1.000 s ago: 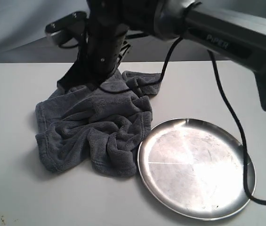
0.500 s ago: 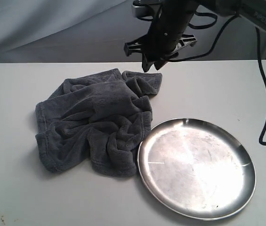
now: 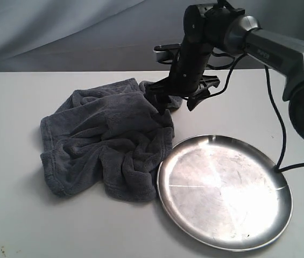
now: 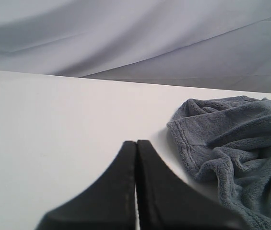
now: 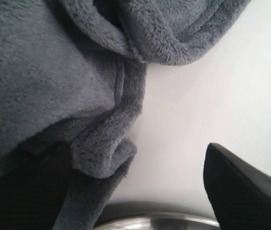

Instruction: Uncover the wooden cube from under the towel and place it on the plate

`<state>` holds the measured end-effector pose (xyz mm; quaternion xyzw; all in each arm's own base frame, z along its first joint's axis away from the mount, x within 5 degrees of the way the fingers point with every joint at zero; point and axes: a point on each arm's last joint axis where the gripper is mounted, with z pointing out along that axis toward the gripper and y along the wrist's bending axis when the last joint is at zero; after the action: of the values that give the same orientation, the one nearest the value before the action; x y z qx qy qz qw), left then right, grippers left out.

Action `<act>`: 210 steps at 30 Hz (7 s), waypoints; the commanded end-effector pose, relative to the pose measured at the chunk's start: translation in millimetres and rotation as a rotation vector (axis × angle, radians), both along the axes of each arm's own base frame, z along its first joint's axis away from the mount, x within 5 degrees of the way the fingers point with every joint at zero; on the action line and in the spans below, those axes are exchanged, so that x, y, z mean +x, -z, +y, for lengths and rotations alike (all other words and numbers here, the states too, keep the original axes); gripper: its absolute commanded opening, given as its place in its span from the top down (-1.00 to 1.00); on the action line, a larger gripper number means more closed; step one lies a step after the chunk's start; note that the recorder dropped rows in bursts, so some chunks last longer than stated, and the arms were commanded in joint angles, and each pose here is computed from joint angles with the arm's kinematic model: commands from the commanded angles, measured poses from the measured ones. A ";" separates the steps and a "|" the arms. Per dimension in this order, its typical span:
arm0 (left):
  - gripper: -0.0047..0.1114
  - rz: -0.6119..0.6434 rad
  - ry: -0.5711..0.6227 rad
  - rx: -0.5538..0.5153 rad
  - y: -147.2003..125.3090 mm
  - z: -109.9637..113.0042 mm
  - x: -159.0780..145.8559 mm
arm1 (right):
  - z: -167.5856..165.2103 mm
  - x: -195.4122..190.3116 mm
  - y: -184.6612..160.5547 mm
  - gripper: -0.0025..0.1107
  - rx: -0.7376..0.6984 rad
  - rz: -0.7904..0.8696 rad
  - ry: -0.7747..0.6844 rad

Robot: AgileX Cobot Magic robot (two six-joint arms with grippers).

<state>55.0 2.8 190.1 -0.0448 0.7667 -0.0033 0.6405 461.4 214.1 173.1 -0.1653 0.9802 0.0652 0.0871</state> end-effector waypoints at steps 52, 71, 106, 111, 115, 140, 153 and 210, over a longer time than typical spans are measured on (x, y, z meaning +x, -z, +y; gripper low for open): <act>0.92 -0.009 0.000 -0.003 0.4 -0.1 0.1 | 11.9 -2.0 44.0 0.96 0.097 0.141 0.021; 0.92 -0.009 0.000 -0.003 0.4 -0.1 0.1 | 9.8 -5.6 -15.4 0.96 0.141 0.033 0.011; 0.92 -0.009 0.000 -0.003 0.4 -0.1 0.1 | 56.8 -52.2 -99.7 0.96 0.297 -0.078 -0.173; 0.92 -0.009 0.000 -0.003 0.4 -0.1 0.1 | 81.2 -69.4 -99.6 0.96 0.295 -0.077 -0.253; 0.92 -0.009 0.000 -0.003 0.4 -0.1 0.1 | 98.9 -81.2 -100.4 0.96 0.302 -0.100 -0.327; 0.92 -0.009 0.000 -0.003 0.4 -0.1 0.1 | 131.6 -112.2 -105.0 -0.25 0.412 -0.070 -0.554; 0.92 -0.009 0.000 -0.003 0.4 -0.1 0.1 | 105.3 -90.5 -97.0 -0.43 0.059 -0.207 -0.438; 0.92 -0.009 0.000 -0.003 0.4 -0.1 0.1 | -6.3 19.2 61.4 -0.21 -0.108 -0.068 0.302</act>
<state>55.0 2.8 190.1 -0.0448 0.7667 -0.0033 0.6405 479.7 209.0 119.6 -0.0303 0.9914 -0.0077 0.1268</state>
